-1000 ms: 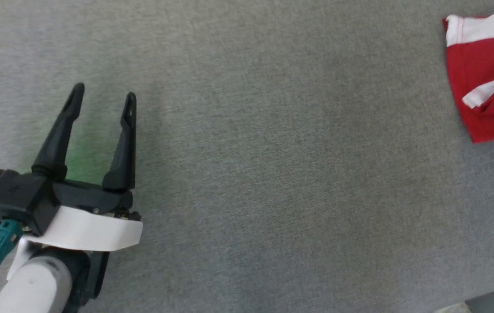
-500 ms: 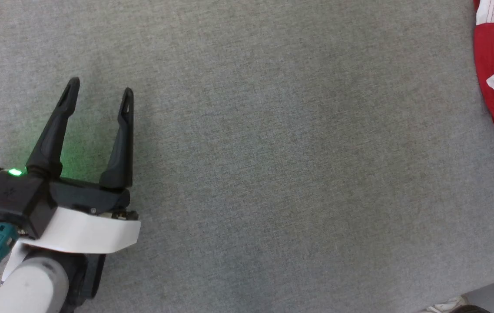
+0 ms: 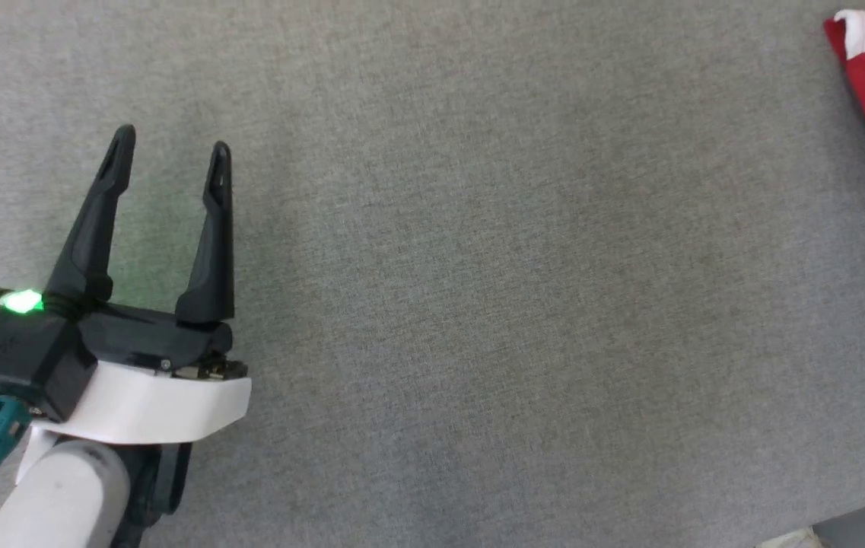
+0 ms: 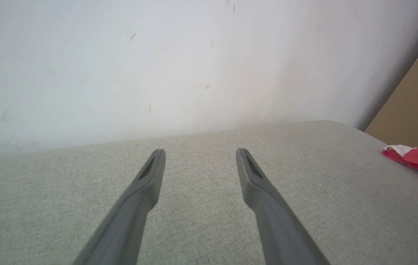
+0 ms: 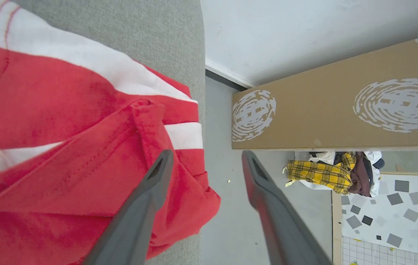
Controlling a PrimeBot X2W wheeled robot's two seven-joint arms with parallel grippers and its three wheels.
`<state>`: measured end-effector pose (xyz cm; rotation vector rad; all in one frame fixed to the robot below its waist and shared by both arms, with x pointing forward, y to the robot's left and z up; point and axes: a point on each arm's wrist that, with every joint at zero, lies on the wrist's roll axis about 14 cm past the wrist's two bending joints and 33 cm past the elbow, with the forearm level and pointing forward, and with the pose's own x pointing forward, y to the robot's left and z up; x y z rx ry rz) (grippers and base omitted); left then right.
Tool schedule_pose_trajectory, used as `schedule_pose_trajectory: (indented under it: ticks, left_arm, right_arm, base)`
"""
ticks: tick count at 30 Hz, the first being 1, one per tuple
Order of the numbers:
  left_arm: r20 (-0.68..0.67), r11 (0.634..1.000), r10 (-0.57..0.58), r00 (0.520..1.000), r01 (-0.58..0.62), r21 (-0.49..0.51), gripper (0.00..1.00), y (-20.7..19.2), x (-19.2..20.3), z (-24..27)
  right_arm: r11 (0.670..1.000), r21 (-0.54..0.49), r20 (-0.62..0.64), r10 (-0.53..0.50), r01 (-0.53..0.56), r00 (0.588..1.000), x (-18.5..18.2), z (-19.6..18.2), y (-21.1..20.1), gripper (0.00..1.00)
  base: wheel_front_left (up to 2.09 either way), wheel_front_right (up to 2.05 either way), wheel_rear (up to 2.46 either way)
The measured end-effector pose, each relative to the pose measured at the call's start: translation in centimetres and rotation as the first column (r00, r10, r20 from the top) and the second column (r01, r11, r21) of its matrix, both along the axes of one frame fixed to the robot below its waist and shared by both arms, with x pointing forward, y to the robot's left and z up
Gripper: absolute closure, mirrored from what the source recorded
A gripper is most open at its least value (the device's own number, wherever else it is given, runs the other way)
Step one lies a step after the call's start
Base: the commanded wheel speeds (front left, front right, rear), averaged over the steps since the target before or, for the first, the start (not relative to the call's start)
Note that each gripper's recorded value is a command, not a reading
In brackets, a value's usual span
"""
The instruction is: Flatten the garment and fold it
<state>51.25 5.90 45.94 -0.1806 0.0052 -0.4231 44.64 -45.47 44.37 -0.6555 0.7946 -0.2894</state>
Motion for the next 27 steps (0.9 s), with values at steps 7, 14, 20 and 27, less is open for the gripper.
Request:
schedule_pose_trajectory:
  ticks: [7, 14, 20, 27]
  left_arm:
    - [0.04, 0.999, 0.039, 0.998, -0.039, 0.001, 0.0, 0.5, -1.0, 1.7]
    - [0.053, 0.995, 0.097, 0.994, -0.097, 0.0, 0.0, 1.7, -3.1, 3.4]
    - [0.088, 0.987, 0.161, 0.983, -0.161, -0.011, 0.0, 3.4, -5.3, 5.8]
    - [0.115, 0.972, 0.237, 0.965, -0.235, -0.026, 0.0, 5.5, -8.5, 8.1]
  right_arm:
    - [1.0, -0.001, 0.128, -0.004, 0.004, 0.992, 0.1, 3.5, -0.5, 0.0]
    - [0.999, 0.046, 0.289, 0.008, -0.022, 0.957, -0.2, 6.4, 1.1, 0.0]
    - [0.988, 0.122, 0.426, 0.031, -0.092, 0.904, -0.6, 8.1, 4.4, 0.0]
    - [0.953, 0.194, 0.612, 0.069, -0.234, 0.788, -1.0, 11.3, 10.7, 0.0]
  base:
    - [0.0, 0.0, 0.0]
    - [0.0, 0.0, 0.0]
    - [0.0, 0.0, 0.0]
    - [0.0, 0.0, 0.0]
